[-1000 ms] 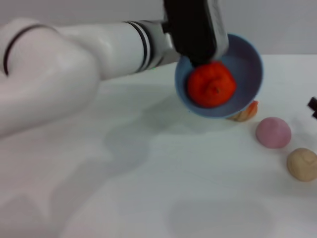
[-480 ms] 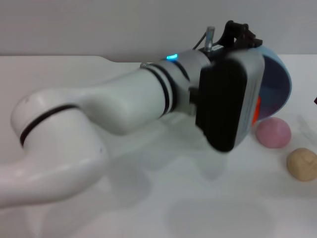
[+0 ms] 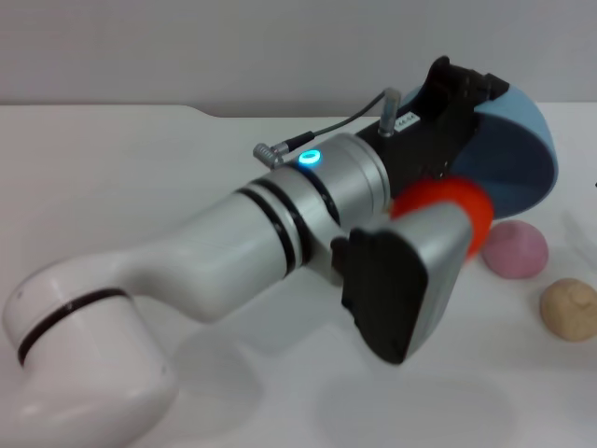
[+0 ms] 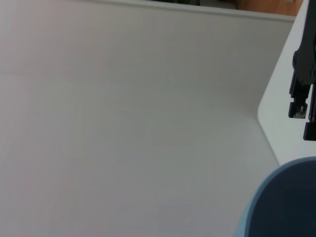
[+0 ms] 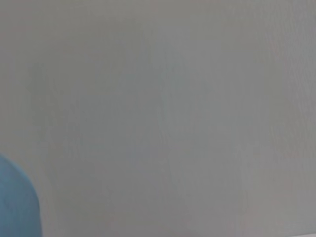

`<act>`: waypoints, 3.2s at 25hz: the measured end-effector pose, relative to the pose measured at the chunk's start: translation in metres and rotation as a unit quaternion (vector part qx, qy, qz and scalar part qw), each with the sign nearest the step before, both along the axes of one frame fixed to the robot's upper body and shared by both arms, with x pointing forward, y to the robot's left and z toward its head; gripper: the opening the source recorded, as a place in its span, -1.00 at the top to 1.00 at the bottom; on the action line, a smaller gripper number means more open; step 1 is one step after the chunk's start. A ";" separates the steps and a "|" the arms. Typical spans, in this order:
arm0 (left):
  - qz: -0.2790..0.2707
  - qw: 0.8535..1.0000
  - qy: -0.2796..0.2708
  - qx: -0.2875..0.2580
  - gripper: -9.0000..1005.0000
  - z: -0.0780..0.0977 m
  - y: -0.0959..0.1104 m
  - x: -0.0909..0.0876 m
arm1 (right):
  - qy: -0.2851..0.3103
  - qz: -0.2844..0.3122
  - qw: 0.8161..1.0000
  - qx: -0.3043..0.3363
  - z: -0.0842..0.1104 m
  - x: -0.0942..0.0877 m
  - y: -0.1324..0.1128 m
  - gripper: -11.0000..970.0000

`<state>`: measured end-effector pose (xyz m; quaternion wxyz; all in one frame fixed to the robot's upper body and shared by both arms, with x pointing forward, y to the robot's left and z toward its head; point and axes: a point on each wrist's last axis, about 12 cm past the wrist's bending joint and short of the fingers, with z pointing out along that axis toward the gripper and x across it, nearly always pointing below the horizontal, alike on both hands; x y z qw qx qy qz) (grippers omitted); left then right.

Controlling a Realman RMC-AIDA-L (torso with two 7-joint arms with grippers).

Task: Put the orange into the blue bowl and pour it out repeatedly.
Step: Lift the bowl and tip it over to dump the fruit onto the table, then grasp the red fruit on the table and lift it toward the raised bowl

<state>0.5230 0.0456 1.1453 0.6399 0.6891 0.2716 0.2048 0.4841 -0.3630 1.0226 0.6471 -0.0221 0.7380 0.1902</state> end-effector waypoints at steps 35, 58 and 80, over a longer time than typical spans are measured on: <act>0.268 0.716 0.603 -0.226 0.98 0.046 0.096 0.119 | 0.254 0.269 0.929 -0.027 0.077 0.065 0.030 -0.69; 0.268 0.699 0.613 -0.255 0.98 0.035 0.101 0.119 | 0.361 0.389 0.847 -0.040 0.039 0.072 0.120 -0.59; 0.271 0.704 0.606 -0.251 0.98 0.031 0.101 0.118 | 0.327 0.388 0.861 -0.020 0.047 0.070 0.116 0.51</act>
